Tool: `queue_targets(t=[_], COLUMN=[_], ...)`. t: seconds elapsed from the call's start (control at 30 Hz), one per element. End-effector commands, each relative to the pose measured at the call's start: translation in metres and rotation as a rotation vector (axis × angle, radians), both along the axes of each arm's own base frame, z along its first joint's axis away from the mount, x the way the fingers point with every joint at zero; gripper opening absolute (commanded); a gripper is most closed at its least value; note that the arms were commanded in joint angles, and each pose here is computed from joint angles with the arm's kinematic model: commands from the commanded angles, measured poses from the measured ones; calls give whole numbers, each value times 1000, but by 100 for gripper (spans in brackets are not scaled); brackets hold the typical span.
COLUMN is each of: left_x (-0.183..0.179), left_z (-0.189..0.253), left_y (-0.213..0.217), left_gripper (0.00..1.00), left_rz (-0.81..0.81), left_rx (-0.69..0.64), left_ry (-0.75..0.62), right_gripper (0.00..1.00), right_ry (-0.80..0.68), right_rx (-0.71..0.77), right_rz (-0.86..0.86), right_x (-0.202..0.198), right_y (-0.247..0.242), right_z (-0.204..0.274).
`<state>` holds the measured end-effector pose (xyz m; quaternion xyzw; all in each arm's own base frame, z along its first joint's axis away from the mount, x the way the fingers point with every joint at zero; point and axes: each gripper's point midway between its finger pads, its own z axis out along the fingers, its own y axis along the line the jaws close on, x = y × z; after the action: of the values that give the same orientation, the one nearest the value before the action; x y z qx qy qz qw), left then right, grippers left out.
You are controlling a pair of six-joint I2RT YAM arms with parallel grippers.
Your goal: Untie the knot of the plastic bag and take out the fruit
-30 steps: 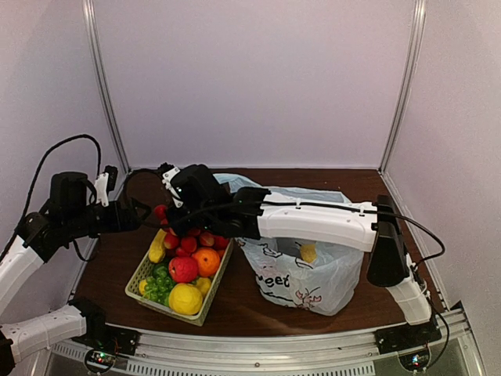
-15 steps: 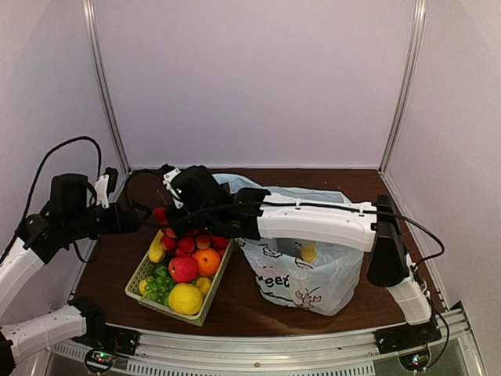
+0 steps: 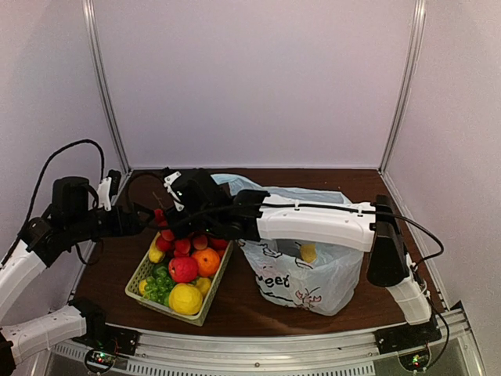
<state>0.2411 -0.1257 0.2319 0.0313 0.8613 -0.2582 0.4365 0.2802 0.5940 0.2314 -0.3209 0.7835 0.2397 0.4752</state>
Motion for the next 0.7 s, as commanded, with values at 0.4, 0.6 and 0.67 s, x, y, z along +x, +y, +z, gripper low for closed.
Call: queue_targets(t=[0.4,0.6,0.67], left_x=[-3,-1,0], left_z=[-32,-39,-38], left_y=[-40,-38,-38], left_gripper=[97,97,98], left_rz=[-181,-169,-170], left_rx=[-174,-155,-155], left_ry=[32,38,33], right_gripper=[64,75,79], right_ry=[60,65,65], right_rx=[-48,-19,-4], right_rz=[26,47,60], right_x=[-4,-7,-9], right_y=[1,4,6], right_z=[-40,-30,-24])
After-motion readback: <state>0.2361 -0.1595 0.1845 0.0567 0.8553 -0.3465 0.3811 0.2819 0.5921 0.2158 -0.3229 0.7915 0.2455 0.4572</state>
